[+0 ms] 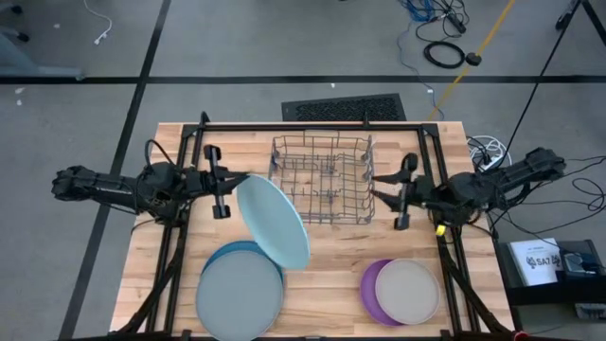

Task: Sort dishes
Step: Put the light blue plate into the dish rack

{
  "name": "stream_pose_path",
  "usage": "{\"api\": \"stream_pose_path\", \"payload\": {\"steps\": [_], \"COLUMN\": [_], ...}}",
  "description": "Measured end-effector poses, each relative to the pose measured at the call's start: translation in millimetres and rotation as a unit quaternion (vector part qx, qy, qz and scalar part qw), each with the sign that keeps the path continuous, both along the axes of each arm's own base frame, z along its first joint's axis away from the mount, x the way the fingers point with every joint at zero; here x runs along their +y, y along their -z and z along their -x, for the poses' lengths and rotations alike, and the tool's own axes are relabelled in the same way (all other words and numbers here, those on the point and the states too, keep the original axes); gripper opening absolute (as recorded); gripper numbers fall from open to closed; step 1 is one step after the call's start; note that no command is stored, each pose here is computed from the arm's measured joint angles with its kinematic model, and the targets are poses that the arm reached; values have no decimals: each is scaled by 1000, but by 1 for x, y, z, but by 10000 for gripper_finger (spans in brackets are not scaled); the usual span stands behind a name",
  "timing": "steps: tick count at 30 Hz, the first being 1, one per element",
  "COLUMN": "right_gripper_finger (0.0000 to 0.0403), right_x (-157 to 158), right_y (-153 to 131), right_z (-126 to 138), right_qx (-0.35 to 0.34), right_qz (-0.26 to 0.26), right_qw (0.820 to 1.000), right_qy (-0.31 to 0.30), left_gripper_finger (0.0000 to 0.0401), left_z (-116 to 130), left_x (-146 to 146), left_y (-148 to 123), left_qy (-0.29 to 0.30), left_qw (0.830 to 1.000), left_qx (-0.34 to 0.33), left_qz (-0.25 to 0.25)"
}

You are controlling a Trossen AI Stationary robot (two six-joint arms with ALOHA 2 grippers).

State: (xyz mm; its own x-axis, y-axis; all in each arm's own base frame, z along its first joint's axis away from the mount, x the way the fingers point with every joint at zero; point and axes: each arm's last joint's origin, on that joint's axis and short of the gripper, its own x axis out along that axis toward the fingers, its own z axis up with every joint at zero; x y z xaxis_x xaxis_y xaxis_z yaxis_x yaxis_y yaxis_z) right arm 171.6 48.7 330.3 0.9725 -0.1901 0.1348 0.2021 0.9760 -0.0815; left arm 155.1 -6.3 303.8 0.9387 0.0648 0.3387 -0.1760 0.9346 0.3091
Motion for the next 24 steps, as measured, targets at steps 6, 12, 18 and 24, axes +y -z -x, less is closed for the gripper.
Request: {"api": "stream_pose_path", "payload": {"steps": [6,12,18,24], "right_gripper_finger": [251,251,243,248], "right_x": [11,15,16,20], "right_y": [-31,-41,-44,-50], "right_z": [-30,-44,-50,-59], "right_qx": [14,44,37,32], "right_qz": [19,50,27,8], "right_qw": [1000,997,998,999], "right_qy": [8,44,40,40], "left_gripper_finger": [0,0,0,0], "left_z": [1,2,1,-5], "left_x": [2,6,15,26], "left_y": [-3,-5,-6,-14], "left_qy": [15,25,7,-40], "left_qw": [1000,999,999,999], "left_qx": [-18,-29,-38,-36], "left_qz": [-6,-12,-8,-3]}}
